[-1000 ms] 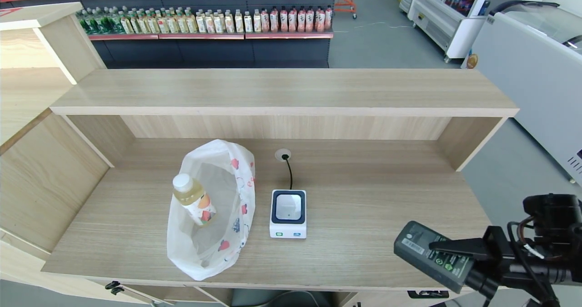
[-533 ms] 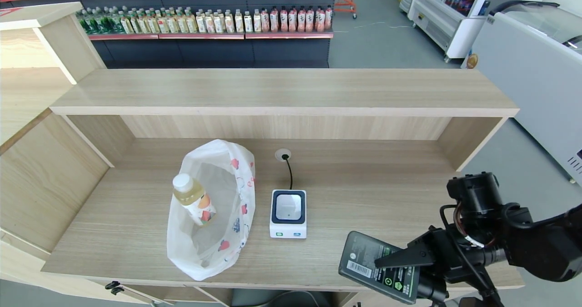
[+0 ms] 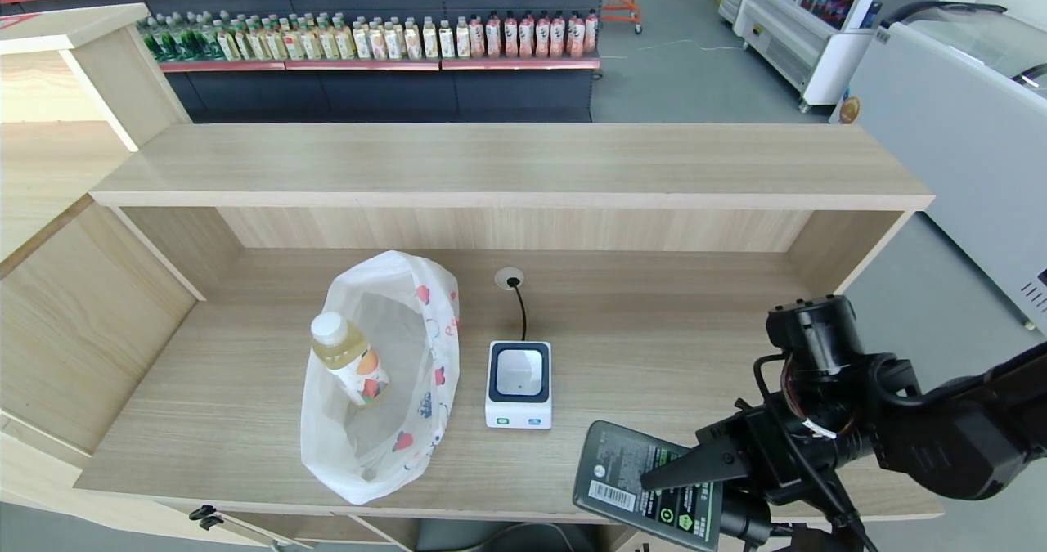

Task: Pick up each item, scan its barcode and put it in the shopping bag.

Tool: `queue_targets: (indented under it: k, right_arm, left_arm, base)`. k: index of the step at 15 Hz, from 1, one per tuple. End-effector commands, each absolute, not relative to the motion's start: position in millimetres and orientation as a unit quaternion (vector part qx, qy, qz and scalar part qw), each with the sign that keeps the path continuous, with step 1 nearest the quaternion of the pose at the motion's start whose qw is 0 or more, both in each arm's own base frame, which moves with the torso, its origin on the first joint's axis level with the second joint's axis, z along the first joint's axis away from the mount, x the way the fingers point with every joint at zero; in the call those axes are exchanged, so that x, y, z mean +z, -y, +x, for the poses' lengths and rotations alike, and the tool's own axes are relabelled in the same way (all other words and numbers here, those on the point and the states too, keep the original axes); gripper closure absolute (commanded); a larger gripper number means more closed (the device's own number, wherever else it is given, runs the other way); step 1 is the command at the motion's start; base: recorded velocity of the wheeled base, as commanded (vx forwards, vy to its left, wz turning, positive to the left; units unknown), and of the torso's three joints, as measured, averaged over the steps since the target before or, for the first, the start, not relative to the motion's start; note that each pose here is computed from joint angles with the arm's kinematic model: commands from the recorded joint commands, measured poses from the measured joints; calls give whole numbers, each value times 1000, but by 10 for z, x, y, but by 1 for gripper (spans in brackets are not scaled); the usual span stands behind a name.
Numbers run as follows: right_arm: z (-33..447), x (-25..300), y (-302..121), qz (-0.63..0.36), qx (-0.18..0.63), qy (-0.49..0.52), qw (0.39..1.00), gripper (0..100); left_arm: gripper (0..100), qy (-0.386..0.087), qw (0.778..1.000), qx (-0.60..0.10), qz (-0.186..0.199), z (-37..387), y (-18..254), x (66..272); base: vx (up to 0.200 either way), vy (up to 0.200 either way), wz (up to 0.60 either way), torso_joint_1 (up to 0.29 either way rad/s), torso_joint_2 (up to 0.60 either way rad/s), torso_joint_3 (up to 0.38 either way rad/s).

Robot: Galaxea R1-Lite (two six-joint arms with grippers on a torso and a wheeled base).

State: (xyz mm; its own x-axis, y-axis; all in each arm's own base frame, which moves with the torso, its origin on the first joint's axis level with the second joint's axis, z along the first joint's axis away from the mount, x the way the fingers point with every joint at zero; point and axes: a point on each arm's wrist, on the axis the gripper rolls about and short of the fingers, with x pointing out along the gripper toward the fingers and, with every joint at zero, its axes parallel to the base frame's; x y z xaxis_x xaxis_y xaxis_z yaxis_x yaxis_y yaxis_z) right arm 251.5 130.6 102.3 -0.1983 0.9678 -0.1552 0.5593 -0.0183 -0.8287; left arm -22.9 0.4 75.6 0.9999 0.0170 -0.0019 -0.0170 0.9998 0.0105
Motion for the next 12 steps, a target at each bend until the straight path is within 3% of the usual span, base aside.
queue_targets:
  k: [1,12]
  right_arm:
    - [2528,1031,-1335,-590,385,674,223,100]
    - [2632,902,-1336,-589,399,663,233,100]
  left_arm:
    - [0,-1,1000,8,5,-229,-4,756]
    - [0,-1,1000,9,5,-229,-3,756]
  base:
    - [0,0,0,0,0,0]
    - [0,0,0,0,0,0]
